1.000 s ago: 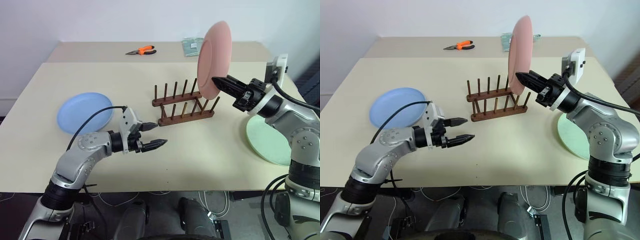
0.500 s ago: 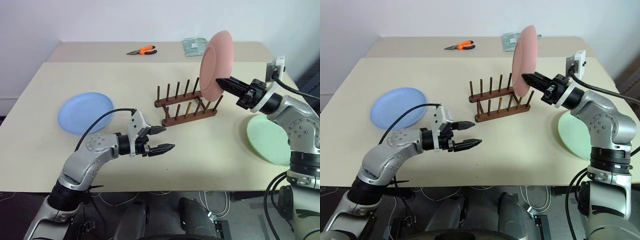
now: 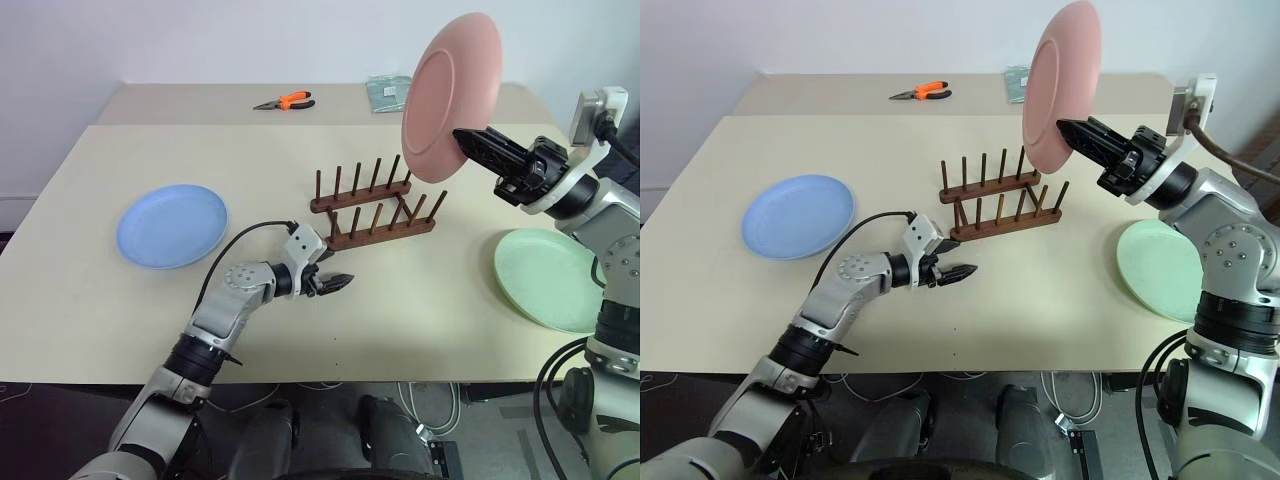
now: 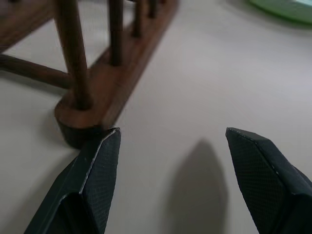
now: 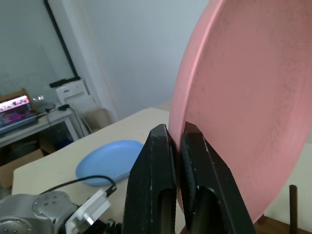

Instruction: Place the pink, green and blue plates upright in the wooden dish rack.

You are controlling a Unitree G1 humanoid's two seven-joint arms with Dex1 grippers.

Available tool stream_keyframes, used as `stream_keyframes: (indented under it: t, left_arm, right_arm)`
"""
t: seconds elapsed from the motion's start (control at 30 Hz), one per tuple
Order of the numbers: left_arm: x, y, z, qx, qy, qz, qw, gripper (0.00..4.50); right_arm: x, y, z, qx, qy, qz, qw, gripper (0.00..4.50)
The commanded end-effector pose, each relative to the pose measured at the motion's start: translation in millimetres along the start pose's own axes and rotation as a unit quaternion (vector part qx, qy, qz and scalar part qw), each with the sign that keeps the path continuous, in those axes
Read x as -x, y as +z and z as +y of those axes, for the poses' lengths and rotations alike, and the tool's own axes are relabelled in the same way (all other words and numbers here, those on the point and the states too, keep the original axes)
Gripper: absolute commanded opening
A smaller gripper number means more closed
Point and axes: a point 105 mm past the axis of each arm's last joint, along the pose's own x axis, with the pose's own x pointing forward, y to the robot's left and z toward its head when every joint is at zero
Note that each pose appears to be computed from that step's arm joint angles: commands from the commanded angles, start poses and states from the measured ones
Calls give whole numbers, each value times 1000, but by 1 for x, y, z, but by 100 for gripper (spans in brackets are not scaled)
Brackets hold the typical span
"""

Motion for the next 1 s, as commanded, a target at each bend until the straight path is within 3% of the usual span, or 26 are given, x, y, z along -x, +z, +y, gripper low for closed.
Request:
stream_keyframes:
  t: [0.03,0.3,0.57,0.83,0.93,1.0]
  left_arm:
    - [4,-5,27,1,66,4,998,352]
    - [8,1,39,14,102,-21,995,352]
    - [32,39,-9,15,-29,-105,994,352]
    - [47,56,-46,20,-121,-120,985,352]
    - [45,56,-49,17,-123,-117,985,358]
    - [44,57,-50,15,-125,-117,985,358]
  right_arm:
    - [5,18,6,41,-1,-19,999,0]
    - [4,4,-1,50,-9,11,999,0]
    - [6,-9,-21,48,-54,24,997,0]
    - [8,-24,-34,11,-68,38,997,0]
    - [9,-29,-39,2,-76,44,996,98]
    - [9,-27,-44,22,-95,44,994,195]
